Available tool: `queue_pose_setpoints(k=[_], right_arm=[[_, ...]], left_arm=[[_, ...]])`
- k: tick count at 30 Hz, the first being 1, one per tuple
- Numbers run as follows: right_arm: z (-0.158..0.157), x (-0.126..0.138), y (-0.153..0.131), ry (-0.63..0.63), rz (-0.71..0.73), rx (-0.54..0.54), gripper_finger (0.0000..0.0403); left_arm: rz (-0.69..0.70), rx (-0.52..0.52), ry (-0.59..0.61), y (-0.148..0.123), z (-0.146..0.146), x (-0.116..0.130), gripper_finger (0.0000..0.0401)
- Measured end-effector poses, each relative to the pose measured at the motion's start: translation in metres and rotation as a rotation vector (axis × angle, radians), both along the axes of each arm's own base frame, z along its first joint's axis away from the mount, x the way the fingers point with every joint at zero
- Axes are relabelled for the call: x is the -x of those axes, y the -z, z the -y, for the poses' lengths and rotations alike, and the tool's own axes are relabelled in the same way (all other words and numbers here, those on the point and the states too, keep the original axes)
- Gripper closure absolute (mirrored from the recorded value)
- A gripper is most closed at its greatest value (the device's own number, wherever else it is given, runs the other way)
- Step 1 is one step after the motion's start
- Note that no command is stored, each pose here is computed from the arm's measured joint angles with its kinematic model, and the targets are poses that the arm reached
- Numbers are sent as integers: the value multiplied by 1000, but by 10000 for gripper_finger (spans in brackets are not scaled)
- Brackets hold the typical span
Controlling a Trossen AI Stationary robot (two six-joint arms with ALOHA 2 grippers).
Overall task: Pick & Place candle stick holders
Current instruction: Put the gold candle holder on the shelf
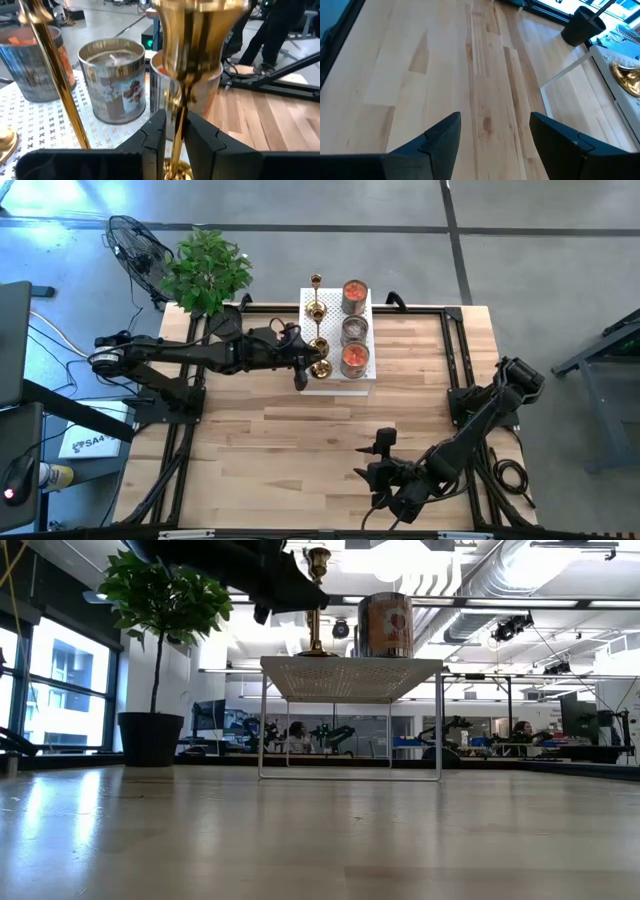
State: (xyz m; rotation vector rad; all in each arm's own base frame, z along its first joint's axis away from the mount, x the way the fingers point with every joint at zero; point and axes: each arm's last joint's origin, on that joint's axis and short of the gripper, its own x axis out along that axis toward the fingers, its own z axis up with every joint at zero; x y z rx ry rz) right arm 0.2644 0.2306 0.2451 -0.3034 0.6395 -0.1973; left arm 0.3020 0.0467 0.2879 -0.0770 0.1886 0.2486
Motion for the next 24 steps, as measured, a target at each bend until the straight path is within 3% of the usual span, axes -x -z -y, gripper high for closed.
queue_pose_setpoints(k=[24], right_arm=[[-1,-4,-2,-35,6,-17,172]], left_arm=[[0,19,34,0,1,0,338]])
